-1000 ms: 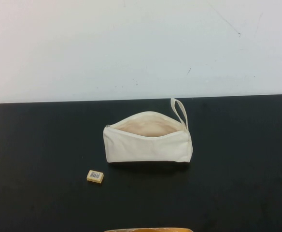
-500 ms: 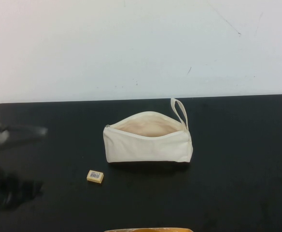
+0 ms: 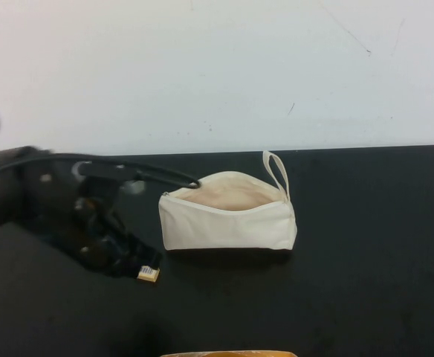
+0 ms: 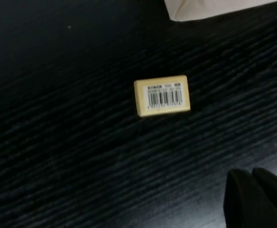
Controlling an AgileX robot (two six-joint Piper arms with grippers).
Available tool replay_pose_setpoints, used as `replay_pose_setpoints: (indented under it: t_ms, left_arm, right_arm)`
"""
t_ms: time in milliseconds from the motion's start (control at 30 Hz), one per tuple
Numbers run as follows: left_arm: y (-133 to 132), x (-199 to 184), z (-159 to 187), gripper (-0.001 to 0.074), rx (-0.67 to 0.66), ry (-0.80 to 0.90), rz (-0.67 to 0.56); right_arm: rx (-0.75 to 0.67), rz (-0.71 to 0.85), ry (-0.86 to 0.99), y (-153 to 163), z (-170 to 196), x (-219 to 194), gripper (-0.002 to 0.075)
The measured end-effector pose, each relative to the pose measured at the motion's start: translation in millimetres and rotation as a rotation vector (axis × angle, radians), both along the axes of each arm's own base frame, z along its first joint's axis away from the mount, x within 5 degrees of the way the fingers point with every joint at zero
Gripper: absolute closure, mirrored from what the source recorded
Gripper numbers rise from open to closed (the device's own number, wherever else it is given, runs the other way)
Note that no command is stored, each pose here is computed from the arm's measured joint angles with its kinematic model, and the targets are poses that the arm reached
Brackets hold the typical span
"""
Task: Put eraser into pencil case
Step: Pick up the eraser from the table
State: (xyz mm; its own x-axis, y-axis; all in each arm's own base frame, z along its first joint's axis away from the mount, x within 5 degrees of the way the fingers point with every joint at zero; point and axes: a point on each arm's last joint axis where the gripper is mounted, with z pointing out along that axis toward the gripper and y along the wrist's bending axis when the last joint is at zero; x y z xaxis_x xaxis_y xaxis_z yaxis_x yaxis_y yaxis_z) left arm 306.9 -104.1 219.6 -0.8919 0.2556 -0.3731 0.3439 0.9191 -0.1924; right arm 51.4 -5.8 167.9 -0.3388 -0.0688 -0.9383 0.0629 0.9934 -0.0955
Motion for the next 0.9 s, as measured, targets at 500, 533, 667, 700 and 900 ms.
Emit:
replay_pose_setpoints:
  t_ms: [500, 533, 667, 700, 900]
  left_arm:
    - [-12.6, 39.9, -32.0, 0.0297, 0.122, 0.093, -0.002]
    - [-13.0, 41.7, -36.3, 0.0279, 0.126, 0.091, -0.002]
    - [-14.0, 49.0, -49.9, 0.0253, 0.133, 0.076, 0.001]
    - [-14.1, 49.6, -52.2, 0.0252, 0.136, 0.078, 0.001]
    - [-14.6, 52.6, -62.9, 0.0257, 0.15, 0.079, -0.027]
  right_arm:
    - [0.0, 0.0, 0.0, 0.0, 0.0, 0.0, 0.0727]
    - [0.0, 0.0, 0.0, 0.0, 0.0, 0.0, 0.0727]
    - [0.0, 0.0, 0.0, 0.0, 0.0, 0.0, 0.0727]
    - [0.0, 0.0, 0.0, 0.0, 0.0, 0.0, 0.0727]
    - [0.0, 0.0, 0.0, 0.0, 0.0, 0.0, 0.0727]
